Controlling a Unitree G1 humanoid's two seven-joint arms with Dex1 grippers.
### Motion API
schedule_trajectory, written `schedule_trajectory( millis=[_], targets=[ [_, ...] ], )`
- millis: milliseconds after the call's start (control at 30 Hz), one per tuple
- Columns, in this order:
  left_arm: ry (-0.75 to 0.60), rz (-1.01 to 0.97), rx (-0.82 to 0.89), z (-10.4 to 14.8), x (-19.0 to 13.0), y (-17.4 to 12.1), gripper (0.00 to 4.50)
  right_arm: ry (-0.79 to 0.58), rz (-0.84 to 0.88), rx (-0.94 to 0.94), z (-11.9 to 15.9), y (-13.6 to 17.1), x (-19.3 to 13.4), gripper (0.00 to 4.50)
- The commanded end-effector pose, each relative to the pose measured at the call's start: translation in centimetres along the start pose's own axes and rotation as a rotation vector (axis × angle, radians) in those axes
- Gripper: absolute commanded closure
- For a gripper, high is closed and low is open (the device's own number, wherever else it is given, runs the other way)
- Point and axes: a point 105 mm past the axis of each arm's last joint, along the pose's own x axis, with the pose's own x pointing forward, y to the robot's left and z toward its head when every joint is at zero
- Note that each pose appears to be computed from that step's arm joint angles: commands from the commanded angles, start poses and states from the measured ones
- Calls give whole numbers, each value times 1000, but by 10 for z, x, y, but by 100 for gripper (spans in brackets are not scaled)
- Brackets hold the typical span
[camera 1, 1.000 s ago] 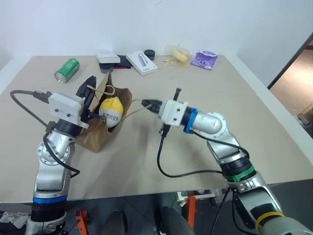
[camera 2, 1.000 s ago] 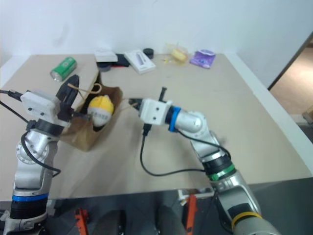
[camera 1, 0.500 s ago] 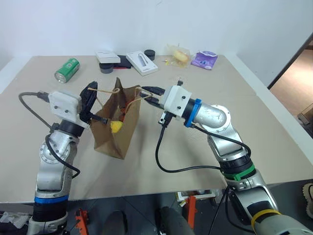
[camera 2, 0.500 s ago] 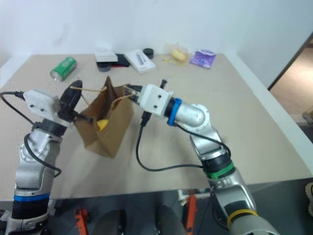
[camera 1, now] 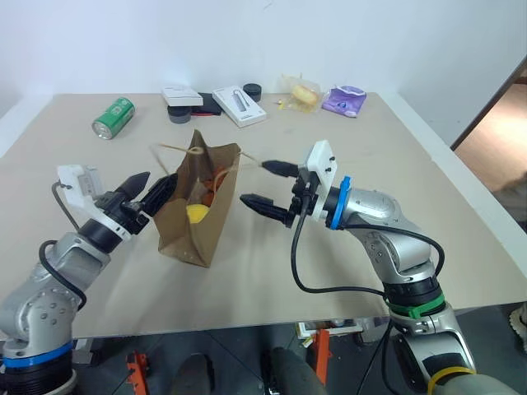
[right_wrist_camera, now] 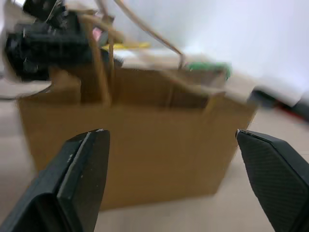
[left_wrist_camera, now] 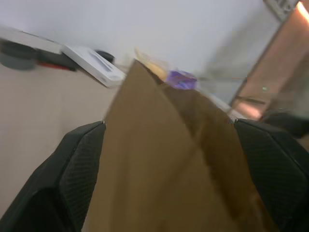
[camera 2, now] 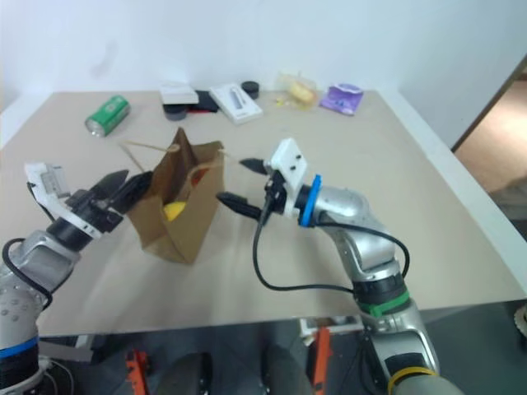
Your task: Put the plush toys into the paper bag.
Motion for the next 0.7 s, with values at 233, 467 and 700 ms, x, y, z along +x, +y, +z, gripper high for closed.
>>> schedule_trajectory(
  millis=[233, 467, 700],
  targets=[
    [194, -188, 32, 8, -33, -14, 0, 64, 210, 131, -15, 44, 25, 289],
    [328, -190, 129, 0, -53, 2, 0, 70, 263, 122, -14, 50, 52, 440],
    [377, -252, 123, -28, -49, -13, 0, 38, 241, 112, -8, 45, 74, 440]
  ],
)
